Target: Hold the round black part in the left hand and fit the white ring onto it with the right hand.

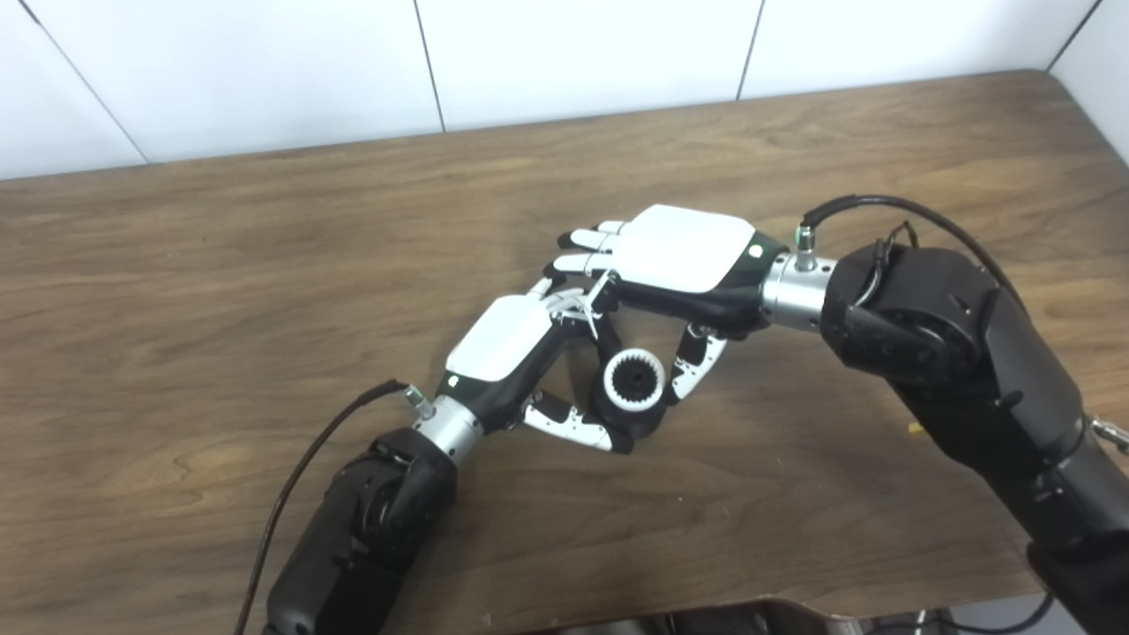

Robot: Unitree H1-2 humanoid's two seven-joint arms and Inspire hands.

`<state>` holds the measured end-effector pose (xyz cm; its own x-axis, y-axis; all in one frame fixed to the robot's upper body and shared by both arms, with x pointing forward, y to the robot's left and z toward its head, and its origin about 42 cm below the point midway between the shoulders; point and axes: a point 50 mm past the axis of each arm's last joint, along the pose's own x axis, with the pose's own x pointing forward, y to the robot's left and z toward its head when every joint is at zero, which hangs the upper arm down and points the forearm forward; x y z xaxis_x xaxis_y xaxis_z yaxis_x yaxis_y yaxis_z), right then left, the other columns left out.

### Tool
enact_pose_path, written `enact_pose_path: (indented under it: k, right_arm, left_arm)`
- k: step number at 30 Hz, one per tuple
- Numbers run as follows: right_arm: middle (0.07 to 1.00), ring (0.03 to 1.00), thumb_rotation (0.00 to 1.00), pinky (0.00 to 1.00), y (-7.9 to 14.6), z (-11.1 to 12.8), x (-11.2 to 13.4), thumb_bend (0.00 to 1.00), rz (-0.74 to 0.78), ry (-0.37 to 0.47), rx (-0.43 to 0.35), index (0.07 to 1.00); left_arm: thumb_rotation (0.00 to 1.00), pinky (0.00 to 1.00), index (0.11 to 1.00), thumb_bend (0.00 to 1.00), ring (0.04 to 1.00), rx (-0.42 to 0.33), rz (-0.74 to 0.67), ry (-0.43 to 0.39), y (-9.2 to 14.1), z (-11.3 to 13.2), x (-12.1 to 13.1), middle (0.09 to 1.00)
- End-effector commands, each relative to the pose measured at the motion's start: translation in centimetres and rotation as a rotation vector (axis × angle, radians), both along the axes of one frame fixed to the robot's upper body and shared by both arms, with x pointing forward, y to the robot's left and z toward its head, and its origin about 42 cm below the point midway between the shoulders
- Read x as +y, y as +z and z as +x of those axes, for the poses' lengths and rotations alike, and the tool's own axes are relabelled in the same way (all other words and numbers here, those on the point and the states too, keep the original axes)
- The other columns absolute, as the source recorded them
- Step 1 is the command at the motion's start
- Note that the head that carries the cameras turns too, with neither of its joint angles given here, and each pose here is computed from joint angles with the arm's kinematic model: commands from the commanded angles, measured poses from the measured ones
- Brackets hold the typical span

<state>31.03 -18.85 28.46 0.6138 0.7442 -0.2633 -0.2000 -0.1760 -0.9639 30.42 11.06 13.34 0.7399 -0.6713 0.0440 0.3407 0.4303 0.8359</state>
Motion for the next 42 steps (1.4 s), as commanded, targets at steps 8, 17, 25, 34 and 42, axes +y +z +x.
enact_pose_path:
  k: [8,17,25,34,42]
  right_arm:
    - [0.946,1.0,0.13,0.93,0.3,0.4,-0.3,0.51,0.019,-0.009,-0.037,0.482]
    - [0.955,1.0,0.13,0.94,-0.1,0.5,-0.3,0.51,0.006,-0.019,-0.022,0.482]
    - [0.952,1.0,0.13,0.95,-0.2,0.5,-0.3,0.51,0.005,-0.024,-0.019,0.481]
    - [0.955,1.0,0.14,0.95,0.0,0.5,-0.3,0.51,0.007,-0.023,-0.03,0.483]
    - [0.959,1.0,0.14,0.94,0.1,0.5,-0.3,0.51,-0.001,-0.022,-0.034,0.488]
  left_arm:
    - [0.05,1.0,0.477,0.52,0.887,-0.071,-0.051,-0.003,2.0,0.4,-0.2,0.849]
    - [0.05,1.0,0.477,0.52,0.891,-0.071,-0.054,-0.003,2.2,0.3,-0.4,0.851]
    - [0.05,1.0,0.477,0.52,0.891,-0.076,-0.055,-0.003,2.1,0.4,-0.3,0.852]
    - [0.05,1.0,0.477,0.52,0.897,-0.068,-0.05,-0.002,2.2,0.4,-0.3,0.856]
    - [0.05,1.0,0.477,0.52,0.893,-0.068,-0.056,-0.005,2.0,0.4,-0.2,0.854]
